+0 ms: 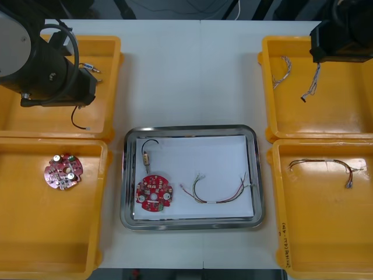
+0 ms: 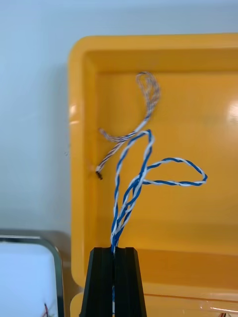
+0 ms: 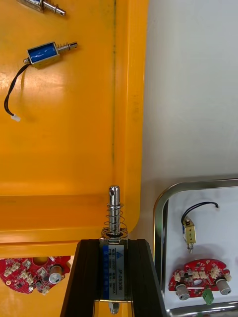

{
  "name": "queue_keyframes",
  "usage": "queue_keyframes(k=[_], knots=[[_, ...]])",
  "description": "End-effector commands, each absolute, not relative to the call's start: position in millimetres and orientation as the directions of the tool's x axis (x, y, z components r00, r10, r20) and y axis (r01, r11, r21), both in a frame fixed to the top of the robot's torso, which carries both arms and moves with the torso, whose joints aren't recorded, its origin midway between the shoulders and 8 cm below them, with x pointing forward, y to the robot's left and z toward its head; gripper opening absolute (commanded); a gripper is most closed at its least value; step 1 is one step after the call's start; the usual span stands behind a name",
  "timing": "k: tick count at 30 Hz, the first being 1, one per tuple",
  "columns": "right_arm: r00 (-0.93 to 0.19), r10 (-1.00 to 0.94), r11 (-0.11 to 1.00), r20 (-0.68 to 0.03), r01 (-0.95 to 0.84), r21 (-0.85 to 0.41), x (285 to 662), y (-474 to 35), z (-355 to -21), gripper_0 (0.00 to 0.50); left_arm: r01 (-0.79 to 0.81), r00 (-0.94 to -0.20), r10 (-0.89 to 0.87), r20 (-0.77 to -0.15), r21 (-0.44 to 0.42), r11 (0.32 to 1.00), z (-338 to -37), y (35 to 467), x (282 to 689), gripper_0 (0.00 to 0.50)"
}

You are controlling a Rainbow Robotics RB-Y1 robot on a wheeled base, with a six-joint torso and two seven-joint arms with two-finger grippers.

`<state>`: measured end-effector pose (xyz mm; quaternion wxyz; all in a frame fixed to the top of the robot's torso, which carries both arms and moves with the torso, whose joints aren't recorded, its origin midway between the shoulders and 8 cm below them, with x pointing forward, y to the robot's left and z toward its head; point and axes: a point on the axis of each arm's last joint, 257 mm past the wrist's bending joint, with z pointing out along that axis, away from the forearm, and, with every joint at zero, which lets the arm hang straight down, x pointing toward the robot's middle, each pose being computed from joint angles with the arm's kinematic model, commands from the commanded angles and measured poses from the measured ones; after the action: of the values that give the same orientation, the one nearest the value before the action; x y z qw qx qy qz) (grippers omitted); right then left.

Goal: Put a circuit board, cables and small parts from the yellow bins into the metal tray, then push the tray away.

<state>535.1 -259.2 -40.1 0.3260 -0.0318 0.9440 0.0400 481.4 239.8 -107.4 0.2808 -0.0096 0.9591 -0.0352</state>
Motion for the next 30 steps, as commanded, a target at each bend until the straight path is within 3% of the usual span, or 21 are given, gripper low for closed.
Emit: queue_keyframes(k=[1,8,18,22,30], knots=[[-0.735,-0.289,0.951,-0.613,-0.296,-0.094,511,-214,-58,0.000,-0.004,-0.840,-0.059,-0.540,-0.102,0.995,-106,228,476,0.000],[-0.609,-0.573,0.810,-0.548,-0.523,-0.265,484,-159,-86,0.000,-0.004,-0.840,-0.059,-0.540,-0.102,0.995,-106,228,476,0.000],[-0.356,-0.878,0.468,-0.321,-0.781,-0.414,447,-99,-142,0.000,-0.006,-0.841,-0.060,-0.538,-0.101,0.995,-106,228,476,0.000],[-0.192,-0.956,0.276,-0.221,-0.841,-0.465,439,-85,-153,0.000,-0.008,-0.841,-0.063,-0.538,-0.103,0.995,-106,228,476,0.000],[-0.020,-0.994,0.069,-0.107,-0.874,-0.482,435,-70,-180,0.000,-0.010,-0.840,-0.065,-0.539,-0.103,0.995,-106,229,476,0.000]])
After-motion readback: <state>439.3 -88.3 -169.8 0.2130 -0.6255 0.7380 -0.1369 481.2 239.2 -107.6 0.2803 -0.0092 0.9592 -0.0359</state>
